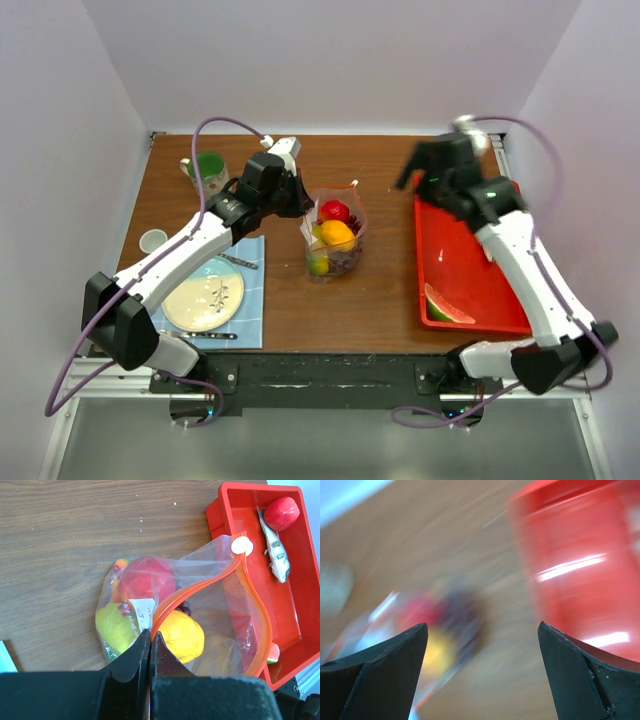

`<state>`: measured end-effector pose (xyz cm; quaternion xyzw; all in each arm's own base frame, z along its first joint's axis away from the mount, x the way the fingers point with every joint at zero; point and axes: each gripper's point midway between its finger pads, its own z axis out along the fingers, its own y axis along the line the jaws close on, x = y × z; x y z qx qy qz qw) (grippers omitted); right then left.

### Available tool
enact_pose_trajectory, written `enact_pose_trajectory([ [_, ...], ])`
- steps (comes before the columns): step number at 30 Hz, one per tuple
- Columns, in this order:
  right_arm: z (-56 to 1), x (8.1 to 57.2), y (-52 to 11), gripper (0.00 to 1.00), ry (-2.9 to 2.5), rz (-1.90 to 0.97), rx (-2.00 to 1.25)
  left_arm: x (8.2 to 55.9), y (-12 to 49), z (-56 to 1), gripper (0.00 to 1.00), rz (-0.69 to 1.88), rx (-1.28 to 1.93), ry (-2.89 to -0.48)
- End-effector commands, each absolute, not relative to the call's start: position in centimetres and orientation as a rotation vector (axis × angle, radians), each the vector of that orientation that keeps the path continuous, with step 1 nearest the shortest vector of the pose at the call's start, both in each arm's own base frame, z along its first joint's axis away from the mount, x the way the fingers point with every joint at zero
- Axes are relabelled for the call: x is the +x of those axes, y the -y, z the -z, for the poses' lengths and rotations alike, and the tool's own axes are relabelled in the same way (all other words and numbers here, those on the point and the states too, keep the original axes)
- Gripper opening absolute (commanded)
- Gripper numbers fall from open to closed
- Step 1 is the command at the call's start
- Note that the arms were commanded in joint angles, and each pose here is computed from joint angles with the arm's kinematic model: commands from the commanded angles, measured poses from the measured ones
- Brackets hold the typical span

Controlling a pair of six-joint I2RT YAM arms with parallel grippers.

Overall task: Place the food in the zip-top bag and seal the zipper
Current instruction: Place the fake fruit in the zipper food storage bag, then pick up the fake fruit from the bin.

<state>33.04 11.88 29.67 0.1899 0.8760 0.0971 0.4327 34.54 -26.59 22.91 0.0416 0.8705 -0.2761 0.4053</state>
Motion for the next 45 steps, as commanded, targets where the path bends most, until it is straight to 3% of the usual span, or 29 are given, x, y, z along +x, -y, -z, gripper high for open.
enact_pose_trajectory([
  [1, -28.6, 33.4, -2.1, 0.96, -2.162, -0.001, 0.593, 34.8, 26.5, -25.1, 0.00, 0.737, 0.088, -2.127],
  [8, -21.2, 41.3, 4.9, 0.98, -2.154, -0.038, 0.783, 33.6, 26.6, -23.8, 0.00, 0.769, 0.124, -2.153],
  [14, -17.9, 44.5, 10.1, 0.99, -2.031, 0.058, 0.943, 32.6, 26.5, -22.9, 0.00, 0.785, 0.155, -2.164],
  [27, -13.0, 46.8, 16.8, 0.99, -1.972, 0.306, 1.051, 31.9, 27.2, -21.7, 0.00, 0.841, 0.192, -2.175],
  [45, -9.2, 47.3, 18.8, 0.98, -2.014, 0.418, 1.040, 31.9, 26.9, -22.3, 0.00, 0.821, 0.202, -2.163],
])
